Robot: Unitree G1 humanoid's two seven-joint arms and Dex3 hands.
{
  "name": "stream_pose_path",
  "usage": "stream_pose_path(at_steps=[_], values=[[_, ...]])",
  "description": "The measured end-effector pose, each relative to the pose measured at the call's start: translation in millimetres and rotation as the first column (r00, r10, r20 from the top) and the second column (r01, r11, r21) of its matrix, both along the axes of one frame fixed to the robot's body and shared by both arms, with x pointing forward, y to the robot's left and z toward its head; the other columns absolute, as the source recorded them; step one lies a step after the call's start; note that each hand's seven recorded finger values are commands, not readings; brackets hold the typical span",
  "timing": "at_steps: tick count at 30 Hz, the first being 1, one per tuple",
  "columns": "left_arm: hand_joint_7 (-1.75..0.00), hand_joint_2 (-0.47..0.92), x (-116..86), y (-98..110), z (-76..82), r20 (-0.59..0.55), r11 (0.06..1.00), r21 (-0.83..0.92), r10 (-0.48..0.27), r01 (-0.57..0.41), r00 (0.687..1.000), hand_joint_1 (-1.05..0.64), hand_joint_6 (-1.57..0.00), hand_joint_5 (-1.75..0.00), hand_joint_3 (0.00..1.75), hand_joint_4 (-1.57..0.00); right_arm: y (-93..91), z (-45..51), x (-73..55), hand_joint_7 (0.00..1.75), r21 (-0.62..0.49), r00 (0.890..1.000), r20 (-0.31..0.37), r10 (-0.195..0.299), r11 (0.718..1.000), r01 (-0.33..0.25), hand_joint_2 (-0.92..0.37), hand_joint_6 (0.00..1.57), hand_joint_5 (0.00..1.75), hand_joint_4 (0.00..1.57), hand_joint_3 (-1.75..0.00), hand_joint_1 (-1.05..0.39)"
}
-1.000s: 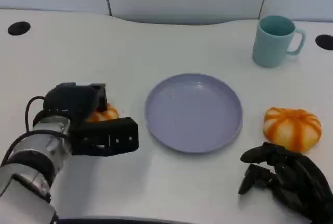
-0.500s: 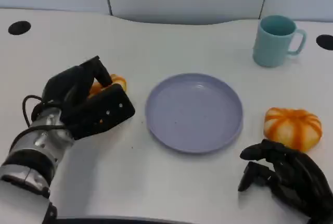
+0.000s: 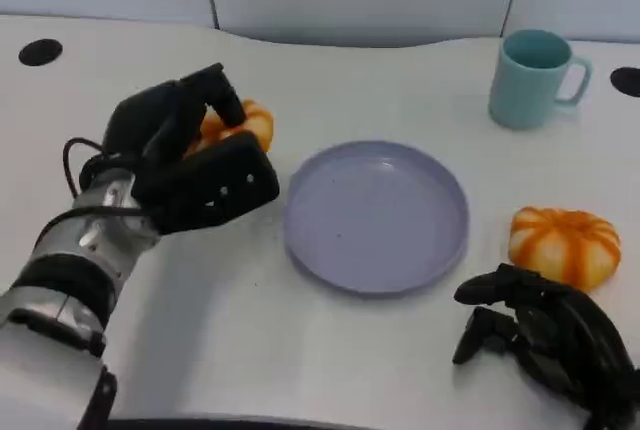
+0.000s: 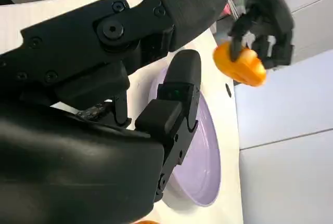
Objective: Grasp the bread from the table and place it into the plate.
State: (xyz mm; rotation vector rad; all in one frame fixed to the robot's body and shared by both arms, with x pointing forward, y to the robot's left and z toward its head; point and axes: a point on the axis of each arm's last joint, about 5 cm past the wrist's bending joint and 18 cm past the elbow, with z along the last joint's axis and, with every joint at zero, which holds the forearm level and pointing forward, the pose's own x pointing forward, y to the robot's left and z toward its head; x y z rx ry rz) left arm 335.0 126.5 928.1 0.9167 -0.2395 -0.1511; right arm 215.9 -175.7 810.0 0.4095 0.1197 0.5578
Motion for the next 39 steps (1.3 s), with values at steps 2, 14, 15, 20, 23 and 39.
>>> stream_pose_path(at_steps=[2, 14, 15, 20, 23, 39], values=[[-1.75, 0.43, 1, -3, 3.3, 0.019, 1.000, -0.006, -0.020, 0.021, 1.000, -0.09, -0.70, -1.75, 0.88, -0.89, 0.9, 0.2, 0.3, 0.74, -0.001, 1.000, 0.001, 0.003, 1.000, -0.003, -0.92, 0.82, 1.39, 0.67, -0.07, -0.53], [-1.75, 0.37, -1, -28, 7.4, 0.113, 0.987, 0.058, -0.154, 0.148, 0.982, -0.10, -0.78, -1.75, 1.04, -0.99, 2.4, -1.2, 1.8, 0.74, -0.001, 1.000, 0.004, 0.010, 1.000, -0.010, -0.92, 0.81, 1.38, 0.66, -0.06, -0.53], [-1.75, 0.37, -1, -31, 8.4, 0.123, 0.985, 0.064, -0.166, 0.159, 0.978, -0.10, -0.78, -1.75, 1.04, -0.99, 2.8, -1.1, 2.1, 0.74, 0.000, 1.000, 0.008, 0.010, 1.000, -0.010, -0.92, 0.81, 1.38, 0.66, -0.06, -0.53], [-1.75, 0.34, -3, -44, 10.4, 0.142, 0.972, 0.092, -0.226, 0.215, 0.964, -0.15, -0.81, -1.75, 1.16, -1.04, 4.4, -2.8, 1.2, 0.74, 0.013, 1.000, 0.013, 0.003, 1.000, -0.004, -0.92, 0.83, 1.37, 0.68, -0.05, -0.54], [-1.75, 0.32, -5, -50, 8.7, 0.136, 0.961, 0.124, -0.262, 0.246, 0.955, -0.15, -0.82, -1.75, 1.20, -1.05, 4.9, -2.3, 1.4, 0.74, 0.005, 1.000, 0.020, 0.000, 1.000, 0.000, -0.92, 0.82, 1.37, 0.68, -0.05, -0.54], [-1.75, 0.30, -11, -87, 11.3, 0.096, 0.888, 0.262, -0.415, 0.379, 0.905, -0.21, -0.84, -1.75, 1.28, -1.08, 8.3, -4.9, 2.0, 0.74, 0.045, 0.999, 0.031, 0.018, 0.999, -0.020, -0.92, 0.81, 1.39, 0.68, -0.07, -0.52]])
